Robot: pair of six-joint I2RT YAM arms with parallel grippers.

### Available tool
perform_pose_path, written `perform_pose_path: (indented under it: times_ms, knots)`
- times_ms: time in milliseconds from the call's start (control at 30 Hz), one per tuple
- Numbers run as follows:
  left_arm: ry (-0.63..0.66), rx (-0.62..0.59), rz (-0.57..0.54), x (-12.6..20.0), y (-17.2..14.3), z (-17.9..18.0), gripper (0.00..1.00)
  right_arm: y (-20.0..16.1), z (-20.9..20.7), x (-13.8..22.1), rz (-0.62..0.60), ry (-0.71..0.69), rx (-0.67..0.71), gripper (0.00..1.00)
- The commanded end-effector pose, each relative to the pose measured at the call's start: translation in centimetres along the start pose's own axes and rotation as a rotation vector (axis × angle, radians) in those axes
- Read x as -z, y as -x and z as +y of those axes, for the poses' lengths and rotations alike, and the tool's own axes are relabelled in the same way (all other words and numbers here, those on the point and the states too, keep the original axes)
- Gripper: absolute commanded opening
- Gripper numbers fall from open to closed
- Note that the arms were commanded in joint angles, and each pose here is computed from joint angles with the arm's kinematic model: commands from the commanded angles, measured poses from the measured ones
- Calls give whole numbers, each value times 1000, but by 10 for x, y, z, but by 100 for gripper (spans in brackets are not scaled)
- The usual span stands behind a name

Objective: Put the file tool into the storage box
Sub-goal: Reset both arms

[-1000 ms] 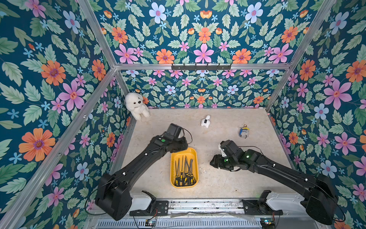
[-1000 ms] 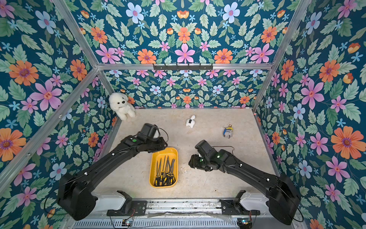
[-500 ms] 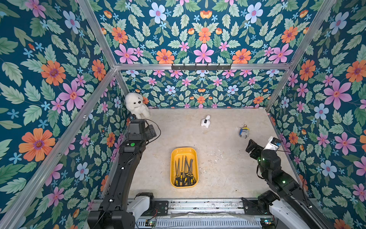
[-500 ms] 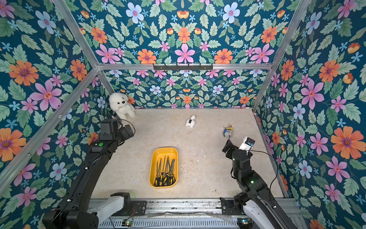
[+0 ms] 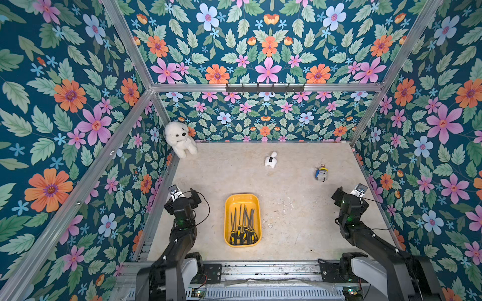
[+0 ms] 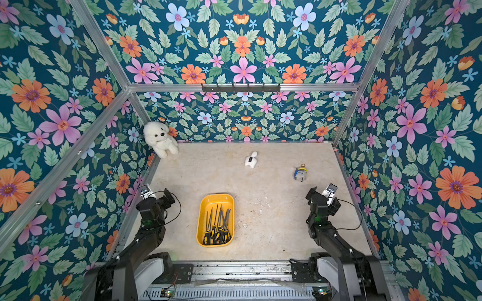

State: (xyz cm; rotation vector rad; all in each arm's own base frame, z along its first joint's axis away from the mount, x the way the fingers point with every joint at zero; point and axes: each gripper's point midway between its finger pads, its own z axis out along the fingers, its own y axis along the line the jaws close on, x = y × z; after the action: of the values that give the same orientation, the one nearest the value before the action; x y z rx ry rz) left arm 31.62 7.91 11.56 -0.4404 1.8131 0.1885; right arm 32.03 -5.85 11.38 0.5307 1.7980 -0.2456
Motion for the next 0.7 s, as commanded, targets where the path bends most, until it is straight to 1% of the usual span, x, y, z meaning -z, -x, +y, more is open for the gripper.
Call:
perform_pose_path:
  times_ms: [0,67,133,167,233,267,300,333,367,400,433,467,500,567,667]
  knots:
    - [-87,79,-218,0,37,-16,100,37,21,-8,-190,80,-36,99]
    - [-111,50,-209,-6,28,-24,100,32,24,-15,-198,94,-23,99]
    - [-132,-9,-215,-13,26,-35,100,28,25,-19,-155,113,-26,99]
    - [-138,-19,-186,-21,19,-38,100,29,23,-15,-178,136,-39,99]
    - [-199,-103,-159,-31,4,-62,100,26,21,-5,-230,172,-48,99]
    - [-170,-113,-201,-34,12,-63,100,34,17,-2,-279,153,-57,100]
    - [-157,-116,-141,-40,7,-64,100,26,17,-6,-223,148,-55,99]
    - [-119,-109,-97,-43,1,-58,100,23,18,-8,-201,150,-57,99]
    - [-126,-102,-146,-41,7,-59,100,29,17,-5,-247,152,-58,99]
    - [-124,-103,-157,-41,9,-58,100,29,17,-4,-247,151,-53,99]
    - [-121,-107,-124,-42,5,-58,100,24,18,-7,-209,151,-59,100]
    - [-118,-109,-118,-43,3,-58,100,25,17,-7,-214,150,-61,99]
    - [-117,-110,-133,-43,6,-58,100,30,16,-4,-250,152,-61,100]
    - [-116,-113,-121,-43,4,-58,100,25,16,-7,-217,147,-60,99]
    - [-114,-114,-128,-43,5,-59,100,29,15,-5,-245,149,-58,99]
